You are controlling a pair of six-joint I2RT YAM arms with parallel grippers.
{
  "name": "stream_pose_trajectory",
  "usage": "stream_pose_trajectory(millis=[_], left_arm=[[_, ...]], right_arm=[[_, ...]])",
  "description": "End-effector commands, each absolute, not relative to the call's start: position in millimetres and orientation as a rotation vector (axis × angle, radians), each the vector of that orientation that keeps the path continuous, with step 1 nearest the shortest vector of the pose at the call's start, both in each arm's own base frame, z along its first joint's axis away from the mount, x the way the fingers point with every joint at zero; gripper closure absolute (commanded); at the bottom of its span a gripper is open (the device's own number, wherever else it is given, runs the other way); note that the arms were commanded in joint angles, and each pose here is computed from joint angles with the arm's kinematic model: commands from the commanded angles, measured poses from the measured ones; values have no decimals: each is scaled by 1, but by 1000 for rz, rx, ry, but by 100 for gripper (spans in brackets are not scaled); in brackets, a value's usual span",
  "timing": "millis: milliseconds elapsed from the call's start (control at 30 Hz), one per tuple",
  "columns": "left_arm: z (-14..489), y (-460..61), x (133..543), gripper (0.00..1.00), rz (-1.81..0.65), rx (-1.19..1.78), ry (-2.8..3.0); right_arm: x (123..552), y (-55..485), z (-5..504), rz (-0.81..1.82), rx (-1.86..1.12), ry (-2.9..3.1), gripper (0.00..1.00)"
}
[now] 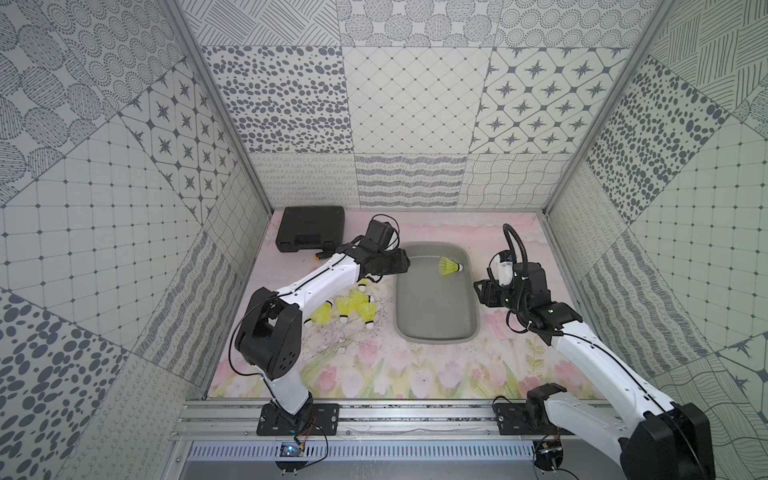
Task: Put the shuttlecocks into the storage box
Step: Place the shuttlecock in the storage box, then pick up the shuttlecock at the center of the board.
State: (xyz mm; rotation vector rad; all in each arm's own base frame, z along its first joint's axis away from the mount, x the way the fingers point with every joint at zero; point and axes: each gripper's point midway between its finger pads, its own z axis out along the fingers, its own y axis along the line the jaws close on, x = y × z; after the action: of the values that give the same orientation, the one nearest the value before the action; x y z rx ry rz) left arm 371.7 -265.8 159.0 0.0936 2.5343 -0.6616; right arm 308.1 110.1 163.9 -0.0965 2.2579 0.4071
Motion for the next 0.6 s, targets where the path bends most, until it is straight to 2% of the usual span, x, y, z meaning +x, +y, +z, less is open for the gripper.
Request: stream_pose_trajectory(millis=[0,333,567], left_arm=[[150,-207,346,42,-398,67,2573],[135,-151,289,39,-220,-46,2662],[113,-134,262,31,-226,-148,2680]], right_arm=[[306,119,176,466,-158,2207,37],[302,122,176,484,-184,2216,37],[303,123,171,486,-181,2218,37]])
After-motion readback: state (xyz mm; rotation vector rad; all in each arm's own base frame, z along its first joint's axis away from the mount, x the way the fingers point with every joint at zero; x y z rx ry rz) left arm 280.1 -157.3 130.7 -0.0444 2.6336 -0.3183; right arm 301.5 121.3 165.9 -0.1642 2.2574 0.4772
